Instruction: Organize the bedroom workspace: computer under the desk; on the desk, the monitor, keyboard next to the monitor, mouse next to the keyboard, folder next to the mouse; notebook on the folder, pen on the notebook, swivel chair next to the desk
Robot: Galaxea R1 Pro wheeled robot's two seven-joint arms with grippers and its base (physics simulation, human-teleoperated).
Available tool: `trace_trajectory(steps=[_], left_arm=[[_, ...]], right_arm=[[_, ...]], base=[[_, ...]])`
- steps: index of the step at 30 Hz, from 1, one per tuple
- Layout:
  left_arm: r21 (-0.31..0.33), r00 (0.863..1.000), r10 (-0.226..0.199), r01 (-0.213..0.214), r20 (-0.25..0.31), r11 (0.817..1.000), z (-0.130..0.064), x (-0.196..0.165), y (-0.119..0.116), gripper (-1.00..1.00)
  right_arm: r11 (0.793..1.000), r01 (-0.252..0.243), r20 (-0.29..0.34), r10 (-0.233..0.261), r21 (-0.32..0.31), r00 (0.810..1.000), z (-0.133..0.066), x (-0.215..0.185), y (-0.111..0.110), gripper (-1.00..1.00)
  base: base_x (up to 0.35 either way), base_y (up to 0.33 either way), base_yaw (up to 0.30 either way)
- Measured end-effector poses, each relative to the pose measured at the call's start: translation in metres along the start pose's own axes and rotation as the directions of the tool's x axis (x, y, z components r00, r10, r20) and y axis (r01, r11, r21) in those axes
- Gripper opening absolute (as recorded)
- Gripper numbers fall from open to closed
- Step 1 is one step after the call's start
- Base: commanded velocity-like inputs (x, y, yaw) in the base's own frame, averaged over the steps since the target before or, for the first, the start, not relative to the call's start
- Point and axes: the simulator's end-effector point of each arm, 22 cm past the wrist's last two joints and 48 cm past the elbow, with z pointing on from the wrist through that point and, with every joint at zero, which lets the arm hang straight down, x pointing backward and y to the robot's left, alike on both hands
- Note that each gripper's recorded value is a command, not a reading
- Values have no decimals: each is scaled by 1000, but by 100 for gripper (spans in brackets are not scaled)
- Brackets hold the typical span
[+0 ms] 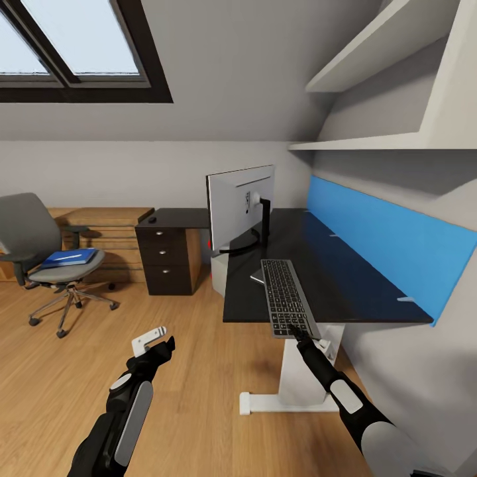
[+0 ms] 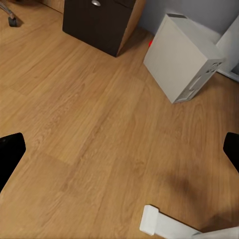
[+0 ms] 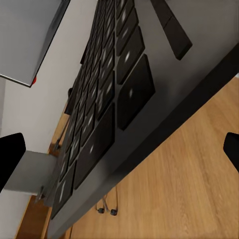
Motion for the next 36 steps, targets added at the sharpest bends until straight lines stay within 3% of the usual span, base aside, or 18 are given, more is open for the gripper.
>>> trace_trajectory(steps=[27,28,36], left_arm=[[-2,1000,2,-2,-6,1000,1,3,1,100],[-1,1000,2,-2,-6,1000,1,3,0,100],[-2,1000,1,-1,-6,1000,1,3,1,100]], right_arm=[[1000,6,9,-6,-11,1000,1,-5,4,100],[1000,6,9,-6,-11,1000,1,-5,4,-100],[1000,0,16,0,-13,1000,1,-7,5,-100]], base=[[0,0,0],[0,0,0],[0,0,0]])
